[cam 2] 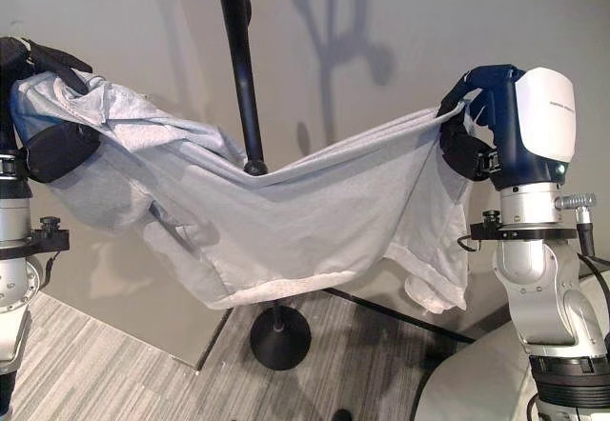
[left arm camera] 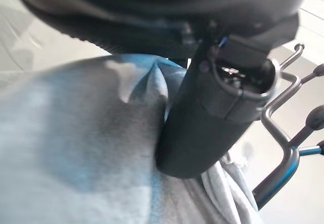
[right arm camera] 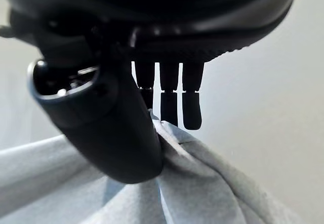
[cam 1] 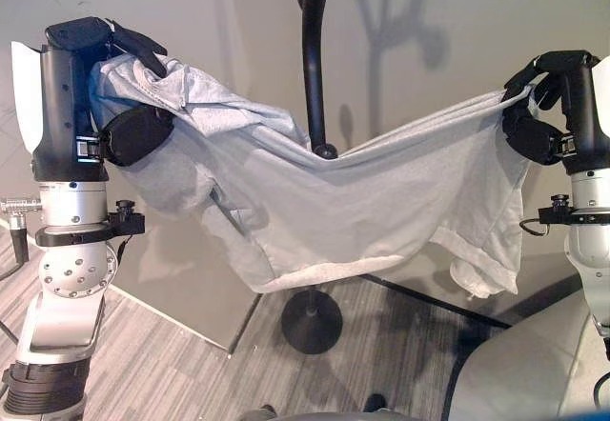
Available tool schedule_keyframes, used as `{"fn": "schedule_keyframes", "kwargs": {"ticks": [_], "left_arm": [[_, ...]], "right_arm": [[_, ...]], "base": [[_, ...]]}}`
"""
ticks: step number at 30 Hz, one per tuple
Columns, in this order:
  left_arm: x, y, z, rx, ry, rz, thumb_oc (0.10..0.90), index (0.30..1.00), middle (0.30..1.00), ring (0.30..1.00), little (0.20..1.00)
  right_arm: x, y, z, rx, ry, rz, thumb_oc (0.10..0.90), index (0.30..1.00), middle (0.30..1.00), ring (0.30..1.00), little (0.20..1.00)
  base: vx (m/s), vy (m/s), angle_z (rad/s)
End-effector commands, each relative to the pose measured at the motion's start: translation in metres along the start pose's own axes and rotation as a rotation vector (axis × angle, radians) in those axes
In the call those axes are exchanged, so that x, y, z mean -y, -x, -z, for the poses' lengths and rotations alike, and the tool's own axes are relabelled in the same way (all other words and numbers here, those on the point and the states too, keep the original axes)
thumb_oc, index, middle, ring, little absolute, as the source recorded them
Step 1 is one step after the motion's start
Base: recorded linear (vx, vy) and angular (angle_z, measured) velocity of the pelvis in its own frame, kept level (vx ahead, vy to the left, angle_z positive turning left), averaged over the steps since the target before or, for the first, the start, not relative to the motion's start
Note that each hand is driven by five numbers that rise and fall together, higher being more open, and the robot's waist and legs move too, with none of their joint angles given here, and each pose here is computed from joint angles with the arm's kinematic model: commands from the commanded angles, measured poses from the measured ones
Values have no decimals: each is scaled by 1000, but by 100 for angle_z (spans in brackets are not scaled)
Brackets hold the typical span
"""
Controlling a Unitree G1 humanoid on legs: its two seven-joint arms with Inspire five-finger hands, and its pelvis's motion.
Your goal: Hang the clothes on the sofa on the clothes rack.
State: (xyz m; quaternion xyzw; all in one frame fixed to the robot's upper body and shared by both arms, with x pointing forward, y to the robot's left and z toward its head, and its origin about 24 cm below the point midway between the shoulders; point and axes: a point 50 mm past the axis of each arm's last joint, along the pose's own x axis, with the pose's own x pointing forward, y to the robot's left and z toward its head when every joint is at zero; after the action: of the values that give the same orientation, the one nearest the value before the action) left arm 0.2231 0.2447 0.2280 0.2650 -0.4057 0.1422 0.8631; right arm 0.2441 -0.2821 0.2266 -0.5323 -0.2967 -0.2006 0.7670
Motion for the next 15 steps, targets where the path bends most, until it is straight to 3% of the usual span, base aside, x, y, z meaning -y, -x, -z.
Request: {"fn": "schedule_keyframes", "kwargs": {"ticks": [1,6,12,15], "left_arm": [[-38,-26,-34,229,51,-208,400,300,300,300,300],[-48,-23,-47,305,177,-248,400,300,300,300,300],[-54,-22,-60,389,531,21,400,300,300,300,300],[-49,-16,-56,391,714,142,400,300,300,300,300]], "right_arm": [[59,-17,-3,35,26,359,400,300,300,300,300],[67,-10,-7,55,-52,427,400,300,300,300,300],[73,-9,-11,149,-452,335,400,300,300,300,300],[69,-4,-7,207,-791,248,400,300,300,300,300]], "base": [[0,0,0],[13,-12,0],[-1,-31,5],[-28,-43,3]]}}
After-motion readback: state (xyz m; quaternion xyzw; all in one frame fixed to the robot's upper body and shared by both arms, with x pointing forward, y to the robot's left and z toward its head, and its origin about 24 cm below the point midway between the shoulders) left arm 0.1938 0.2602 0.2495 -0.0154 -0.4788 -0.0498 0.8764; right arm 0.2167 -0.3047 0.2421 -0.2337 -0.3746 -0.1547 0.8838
